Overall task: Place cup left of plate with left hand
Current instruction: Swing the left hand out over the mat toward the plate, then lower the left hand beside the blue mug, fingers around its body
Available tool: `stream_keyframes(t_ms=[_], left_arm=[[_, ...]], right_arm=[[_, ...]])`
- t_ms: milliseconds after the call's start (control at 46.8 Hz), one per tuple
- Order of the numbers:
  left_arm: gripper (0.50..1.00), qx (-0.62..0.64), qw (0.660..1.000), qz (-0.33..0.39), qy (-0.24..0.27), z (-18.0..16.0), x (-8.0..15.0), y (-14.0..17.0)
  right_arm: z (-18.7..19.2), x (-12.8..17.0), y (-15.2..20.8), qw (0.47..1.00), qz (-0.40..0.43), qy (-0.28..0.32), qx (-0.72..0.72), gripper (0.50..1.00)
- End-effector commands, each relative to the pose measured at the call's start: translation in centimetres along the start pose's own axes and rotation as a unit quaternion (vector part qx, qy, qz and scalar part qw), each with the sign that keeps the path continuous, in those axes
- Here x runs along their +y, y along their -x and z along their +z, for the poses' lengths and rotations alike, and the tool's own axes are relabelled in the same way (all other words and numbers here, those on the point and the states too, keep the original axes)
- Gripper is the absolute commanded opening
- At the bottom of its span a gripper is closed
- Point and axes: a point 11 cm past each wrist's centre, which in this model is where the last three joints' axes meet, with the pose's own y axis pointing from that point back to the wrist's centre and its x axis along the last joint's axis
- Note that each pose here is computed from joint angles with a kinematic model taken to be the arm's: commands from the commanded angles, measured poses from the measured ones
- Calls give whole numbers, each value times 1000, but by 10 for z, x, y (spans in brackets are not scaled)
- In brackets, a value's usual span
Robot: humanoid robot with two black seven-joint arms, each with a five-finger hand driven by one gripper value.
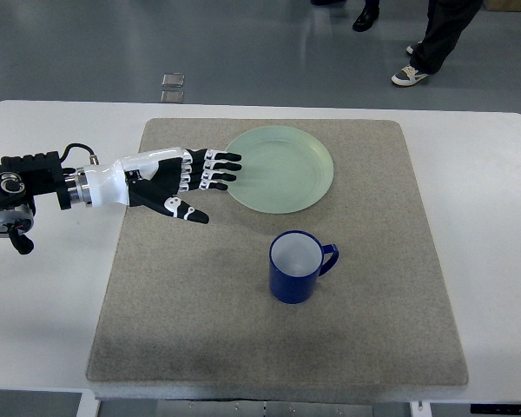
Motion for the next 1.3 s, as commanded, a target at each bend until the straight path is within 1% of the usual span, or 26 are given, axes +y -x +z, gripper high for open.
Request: stream_keyframes(t_ms=[0, 192, 342, 684, 1026, 1283], left_arm=[[994, 4, 1000, -12, -7, -10, -6, 9], [994, -2, 999, -43, -12, -17, -25, 28], [994, 4, 998, -60, -3, -17, -40, 39], [994, 9, 997, -81, 0, -27, -66, 56], [994, 1, 995, -99, 1, -28, -83, 69], [994, 5, 995, -102, 5, -29, -87, 73]], right_arm=[[0, 0, 0, 1000, 0, 0, 0, 932], [0, 0, 0, 1000, 0, 0, 0, 932], [0, 0, 0, 1000, 0, 0, 0, 932], [0, 0, 0, 1000, 0, 0, 0, 932], [0, 0, 0, 1000, 0, 0, 0, 932], [0, 0, 0, 1000, 0, 0, 0, 932]])
